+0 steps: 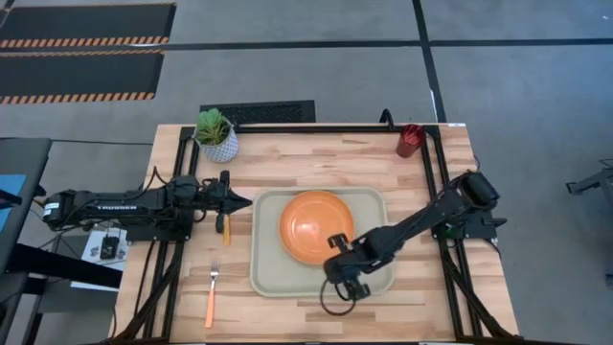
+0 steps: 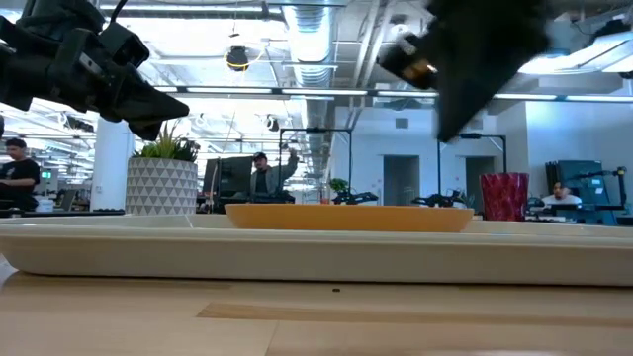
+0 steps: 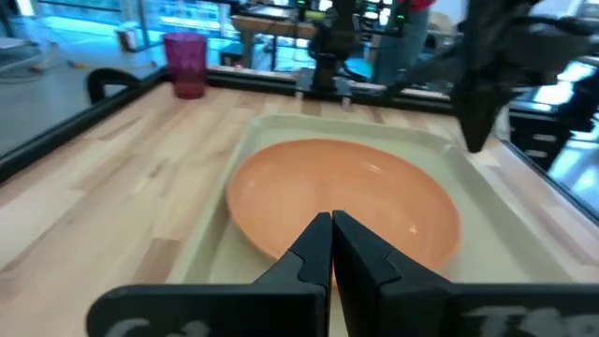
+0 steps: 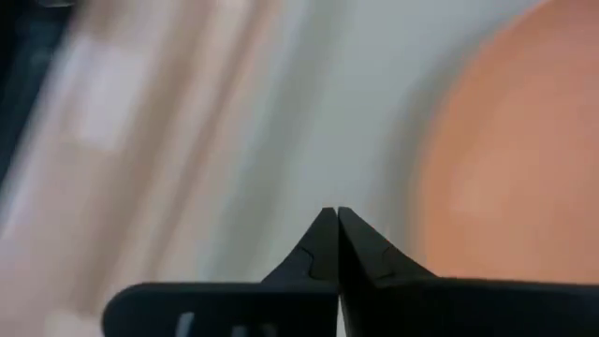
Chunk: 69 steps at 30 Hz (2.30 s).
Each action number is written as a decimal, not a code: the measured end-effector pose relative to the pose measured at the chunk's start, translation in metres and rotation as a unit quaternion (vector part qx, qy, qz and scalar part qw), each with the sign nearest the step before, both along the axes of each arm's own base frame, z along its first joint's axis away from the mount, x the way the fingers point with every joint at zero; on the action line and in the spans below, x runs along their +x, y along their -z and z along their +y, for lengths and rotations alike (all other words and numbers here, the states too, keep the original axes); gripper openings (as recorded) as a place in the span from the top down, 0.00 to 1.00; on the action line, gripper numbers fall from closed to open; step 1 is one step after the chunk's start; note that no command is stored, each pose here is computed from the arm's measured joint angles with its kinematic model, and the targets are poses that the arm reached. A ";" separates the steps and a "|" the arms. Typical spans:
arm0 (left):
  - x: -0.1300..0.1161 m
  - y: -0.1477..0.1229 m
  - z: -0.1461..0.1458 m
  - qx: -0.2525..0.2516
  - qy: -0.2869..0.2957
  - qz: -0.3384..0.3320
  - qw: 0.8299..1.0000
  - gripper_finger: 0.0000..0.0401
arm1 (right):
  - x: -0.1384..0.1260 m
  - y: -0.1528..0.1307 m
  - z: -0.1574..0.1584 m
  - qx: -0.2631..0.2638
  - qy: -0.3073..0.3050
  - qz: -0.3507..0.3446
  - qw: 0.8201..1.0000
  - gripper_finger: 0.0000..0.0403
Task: Pick and place plate/cup/fork/spoon on tray
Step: Adjust the gray serving tray
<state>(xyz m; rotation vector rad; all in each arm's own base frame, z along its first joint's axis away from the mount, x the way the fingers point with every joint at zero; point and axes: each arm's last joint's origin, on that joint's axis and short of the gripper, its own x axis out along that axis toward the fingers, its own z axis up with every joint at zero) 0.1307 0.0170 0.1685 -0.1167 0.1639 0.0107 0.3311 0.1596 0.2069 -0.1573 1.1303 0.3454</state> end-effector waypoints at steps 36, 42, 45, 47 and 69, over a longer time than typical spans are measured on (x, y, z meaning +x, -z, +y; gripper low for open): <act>0.027 -0.026 -0.034 0.038 0.003 0.015 0.999 1.00 | -0.007 0.058 0.057 0.058 0.111 -0.019 0.992 0.97; 0.028 -0.024 -0.038 0.036 0.024 0.018 0.999 1.00 | -0.003 0.058 0.051 0.048 0.117 -0.024 0.992 0.97; 0.029 -0.022 -0.047 0.042 0.058 0.032 0.997 1.00 | -0.001 0.058 0.047 0.036 0.119 -0.032 0.992 0.97; 0.032 -0.024 -0.056 0.044 0.078 0.035 0.995 1.00 | 0.001 0.058 0.044 0.034 0.122 -0.033 0.991 0.97; 0.075 -0.015 -0.161 0.029 0.139 0.198 0.970 1.00 | -0.001 0.056 0.031 -0.018 0.065 -0.016 0.998 0.97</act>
